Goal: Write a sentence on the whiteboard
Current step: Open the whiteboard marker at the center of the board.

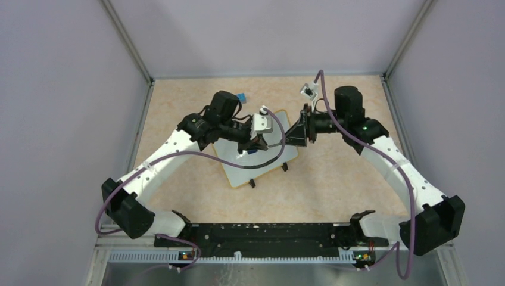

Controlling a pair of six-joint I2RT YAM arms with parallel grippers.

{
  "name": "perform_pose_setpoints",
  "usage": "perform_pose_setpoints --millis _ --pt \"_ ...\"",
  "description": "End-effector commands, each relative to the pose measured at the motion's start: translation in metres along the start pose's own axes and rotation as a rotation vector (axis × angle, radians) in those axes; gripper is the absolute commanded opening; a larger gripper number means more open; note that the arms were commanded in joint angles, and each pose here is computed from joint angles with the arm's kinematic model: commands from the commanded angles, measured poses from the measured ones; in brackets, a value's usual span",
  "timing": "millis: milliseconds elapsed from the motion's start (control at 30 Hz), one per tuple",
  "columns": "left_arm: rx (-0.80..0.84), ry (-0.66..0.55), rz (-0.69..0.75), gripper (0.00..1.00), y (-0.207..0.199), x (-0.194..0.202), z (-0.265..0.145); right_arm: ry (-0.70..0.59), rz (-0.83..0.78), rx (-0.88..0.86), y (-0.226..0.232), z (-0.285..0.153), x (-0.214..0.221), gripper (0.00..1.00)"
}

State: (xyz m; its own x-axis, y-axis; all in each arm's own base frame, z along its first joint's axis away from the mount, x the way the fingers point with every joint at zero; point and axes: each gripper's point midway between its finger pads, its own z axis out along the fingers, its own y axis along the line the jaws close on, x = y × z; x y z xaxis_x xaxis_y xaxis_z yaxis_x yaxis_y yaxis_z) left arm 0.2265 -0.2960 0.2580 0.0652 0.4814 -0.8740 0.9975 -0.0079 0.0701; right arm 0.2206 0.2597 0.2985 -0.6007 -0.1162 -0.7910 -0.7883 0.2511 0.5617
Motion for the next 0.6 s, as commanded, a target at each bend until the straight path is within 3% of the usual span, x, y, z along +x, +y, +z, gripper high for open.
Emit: perform_pose_setpoints --millis 0,567 --pt "-0.021 -0.028 0.034 0.00 0.006 -0.017 0.002 -0.002 0.029 0.052 -0.008 0.009 -0.002 0.49" --pt "-0.026 -0.039 0.044 0.00 0.010 -0.027 0.012 0.058 0.032 0.117 -0.023 0.023 0.018 0.31"
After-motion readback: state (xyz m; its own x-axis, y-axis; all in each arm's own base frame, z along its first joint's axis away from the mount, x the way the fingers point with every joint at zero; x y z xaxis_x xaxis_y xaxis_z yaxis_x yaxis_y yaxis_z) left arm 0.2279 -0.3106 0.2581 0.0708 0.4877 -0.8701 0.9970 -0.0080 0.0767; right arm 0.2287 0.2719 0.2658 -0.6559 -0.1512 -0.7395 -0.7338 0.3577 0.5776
